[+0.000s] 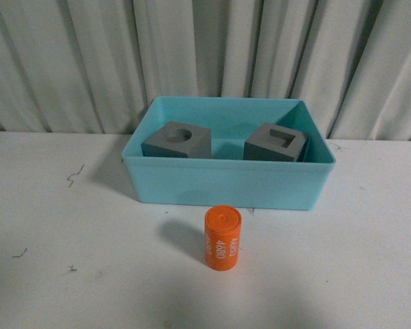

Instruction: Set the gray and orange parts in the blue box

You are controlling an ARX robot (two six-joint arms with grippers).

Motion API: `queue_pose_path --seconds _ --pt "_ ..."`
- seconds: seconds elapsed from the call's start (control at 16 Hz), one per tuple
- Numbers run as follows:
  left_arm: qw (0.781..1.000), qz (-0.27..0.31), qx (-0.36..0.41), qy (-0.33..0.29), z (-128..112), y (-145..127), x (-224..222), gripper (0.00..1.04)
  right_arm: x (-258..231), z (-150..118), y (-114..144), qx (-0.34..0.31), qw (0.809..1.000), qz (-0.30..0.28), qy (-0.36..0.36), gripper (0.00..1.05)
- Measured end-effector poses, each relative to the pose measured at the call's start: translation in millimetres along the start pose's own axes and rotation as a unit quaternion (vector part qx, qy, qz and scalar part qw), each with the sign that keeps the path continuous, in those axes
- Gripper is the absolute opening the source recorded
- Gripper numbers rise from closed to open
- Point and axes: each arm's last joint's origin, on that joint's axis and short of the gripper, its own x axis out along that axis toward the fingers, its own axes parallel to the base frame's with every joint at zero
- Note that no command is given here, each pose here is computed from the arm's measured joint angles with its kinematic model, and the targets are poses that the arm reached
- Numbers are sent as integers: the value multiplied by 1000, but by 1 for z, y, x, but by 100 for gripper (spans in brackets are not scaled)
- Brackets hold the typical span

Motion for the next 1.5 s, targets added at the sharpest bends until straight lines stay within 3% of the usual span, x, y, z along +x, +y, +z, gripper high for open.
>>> queue_pose_path --seconds 0.06,0.5,0.56,0.87,1.0,1.12,1.25,1.31,1.5 --pt "1000 0 0 0 0 0 0 9 0 0 0 0 1000 0 0 98" --pt "1000 0 0 0 0 0 0 92 0 0 0 0 1000 0 0 98" --pt "1000 0 0 0 0 0 0 100 0 0 0 0 1000 0 0 98" --pt "1000 0 0 0 0 0 0 98 0 0 0 0 1000 0 1 98" --pt "1000 -1 0 0 0 0 0 98 11 3 -5 45 976 -90 196 98" --pt "1000 0 0 0 0 0 0 98 40 25 -29 60 976 -119 175 98" --pt "1000 0 0 0 0 0 0 98 79 48 -41 8 988 -30 153 98" --pt "1000 0 0 0 0 0 0 98 95 46 -38 -18 982 37 184 98" --pt "1000 0 0 0 0 0 0 98 119 17 0 -98 906 286 296 98"
